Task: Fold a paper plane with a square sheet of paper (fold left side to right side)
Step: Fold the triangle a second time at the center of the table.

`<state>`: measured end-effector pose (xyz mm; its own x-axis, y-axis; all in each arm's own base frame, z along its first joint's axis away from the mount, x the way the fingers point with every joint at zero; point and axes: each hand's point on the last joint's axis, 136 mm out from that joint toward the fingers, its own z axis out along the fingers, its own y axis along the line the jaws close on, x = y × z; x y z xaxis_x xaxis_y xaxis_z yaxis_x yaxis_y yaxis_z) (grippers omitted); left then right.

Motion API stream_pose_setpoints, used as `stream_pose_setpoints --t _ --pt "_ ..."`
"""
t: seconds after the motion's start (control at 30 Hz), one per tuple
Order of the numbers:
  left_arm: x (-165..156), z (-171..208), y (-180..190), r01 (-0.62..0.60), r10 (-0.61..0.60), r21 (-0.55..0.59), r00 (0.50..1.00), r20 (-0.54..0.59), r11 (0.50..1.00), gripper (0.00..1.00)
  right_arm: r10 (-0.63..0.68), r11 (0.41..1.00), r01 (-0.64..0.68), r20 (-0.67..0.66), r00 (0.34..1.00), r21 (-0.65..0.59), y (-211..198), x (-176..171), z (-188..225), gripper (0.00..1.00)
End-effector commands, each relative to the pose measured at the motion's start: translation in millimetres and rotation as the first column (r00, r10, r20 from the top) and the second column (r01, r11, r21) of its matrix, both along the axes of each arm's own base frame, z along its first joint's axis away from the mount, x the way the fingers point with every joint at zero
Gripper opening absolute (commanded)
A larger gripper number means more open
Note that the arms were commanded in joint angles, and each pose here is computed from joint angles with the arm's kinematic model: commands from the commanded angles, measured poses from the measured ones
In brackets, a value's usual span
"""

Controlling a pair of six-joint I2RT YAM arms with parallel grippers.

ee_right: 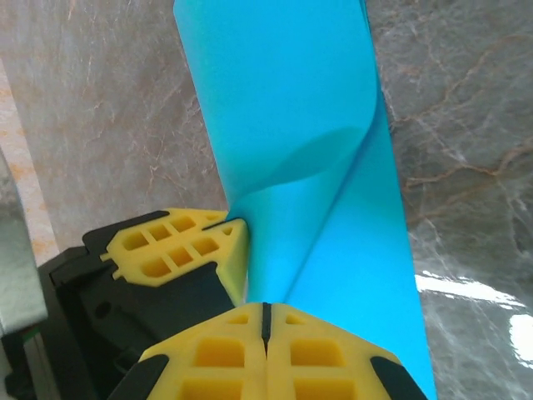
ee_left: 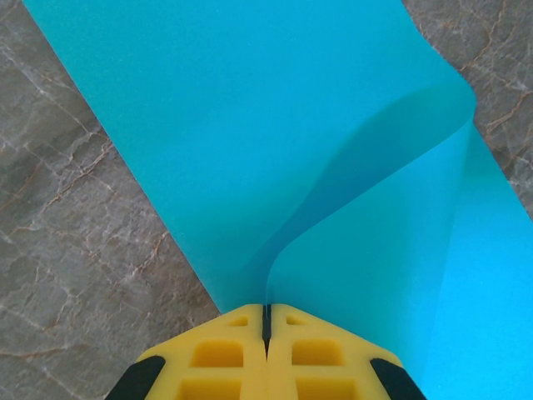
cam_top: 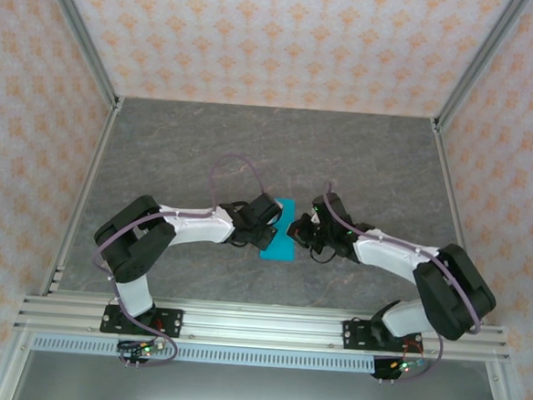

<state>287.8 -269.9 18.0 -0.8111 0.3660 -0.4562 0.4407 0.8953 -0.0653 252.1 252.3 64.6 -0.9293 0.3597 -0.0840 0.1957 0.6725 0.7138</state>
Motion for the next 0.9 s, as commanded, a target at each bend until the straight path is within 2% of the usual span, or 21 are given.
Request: stream_pose_setpoints --t 0.0,0.37,0.87 --pt "-5 -8 7 -0.009 0.009 0.004 1.000 -0.028 1.000 0.00 -0.001 0.997 -0.001 0.032 0.999 0.073 19 18 14 0.00" --pt "-6 -9 6 -0.009 0.009 0.003 0.999 -0.031 1.000 0.00 0.050 0.997 -0.050 -0.003 0.999 0.053 43 26 -1 0.00" --pt "-6 -8 4 -0.006 0.006 -0.008 1.000 -0.030 1.000 0.00 0.041 0.996 -0.048 -0.084 0.996 -0.076 26 13 -36 0.00"
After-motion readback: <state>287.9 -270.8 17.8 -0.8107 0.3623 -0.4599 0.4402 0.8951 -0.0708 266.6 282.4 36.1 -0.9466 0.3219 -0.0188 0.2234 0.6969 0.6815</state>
